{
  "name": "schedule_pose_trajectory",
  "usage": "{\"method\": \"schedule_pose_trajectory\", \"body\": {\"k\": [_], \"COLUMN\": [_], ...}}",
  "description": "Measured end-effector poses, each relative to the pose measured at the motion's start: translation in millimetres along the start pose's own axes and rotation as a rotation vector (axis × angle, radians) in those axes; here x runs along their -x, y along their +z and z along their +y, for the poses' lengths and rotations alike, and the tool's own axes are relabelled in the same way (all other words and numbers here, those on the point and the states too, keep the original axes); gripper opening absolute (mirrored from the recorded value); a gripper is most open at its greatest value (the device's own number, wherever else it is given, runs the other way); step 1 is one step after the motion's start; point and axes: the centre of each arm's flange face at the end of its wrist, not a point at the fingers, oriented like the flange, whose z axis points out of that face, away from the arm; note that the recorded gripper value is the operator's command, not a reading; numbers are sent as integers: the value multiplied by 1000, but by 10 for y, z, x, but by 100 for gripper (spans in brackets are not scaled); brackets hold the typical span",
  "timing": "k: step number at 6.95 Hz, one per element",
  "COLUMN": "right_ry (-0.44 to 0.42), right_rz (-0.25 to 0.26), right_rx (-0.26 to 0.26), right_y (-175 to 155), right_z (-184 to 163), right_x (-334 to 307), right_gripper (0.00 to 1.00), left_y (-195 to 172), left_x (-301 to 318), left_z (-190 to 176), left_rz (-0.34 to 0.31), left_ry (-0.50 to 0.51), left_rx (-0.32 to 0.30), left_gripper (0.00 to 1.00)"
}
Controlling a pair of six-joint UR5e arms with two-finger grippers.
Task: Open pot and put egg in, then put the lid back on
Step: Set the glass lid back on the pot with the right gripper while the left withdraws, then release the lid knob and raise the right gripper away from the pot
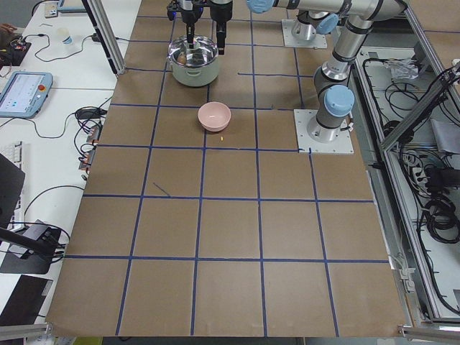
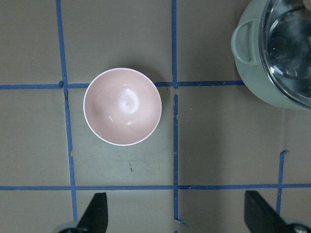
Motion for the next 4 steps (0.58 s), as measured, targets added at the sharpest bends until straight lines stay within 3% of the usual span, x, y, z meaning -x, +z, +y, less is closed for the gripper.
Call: {"method": "schedule_pose_trajectory", "body": {"k": [2,3,4], "right_ry": [-4,-6,-7], "right_rz": [1,1,2], "right_rx": [6,7,9], "right_y": [23,36,53], "right_z": [8,10,9], "right_x": [-1,-2,-2], "right_gripper": [6,37,94], "left_y": [2,1,4], "left_x": [-11,-15,-16], "left_z": [2,3,6], "left_rz": [4,7,9], "left_ry": [1,1,1], "left_rx": [0,0,1], "left_gripper": [100,100,100]}}
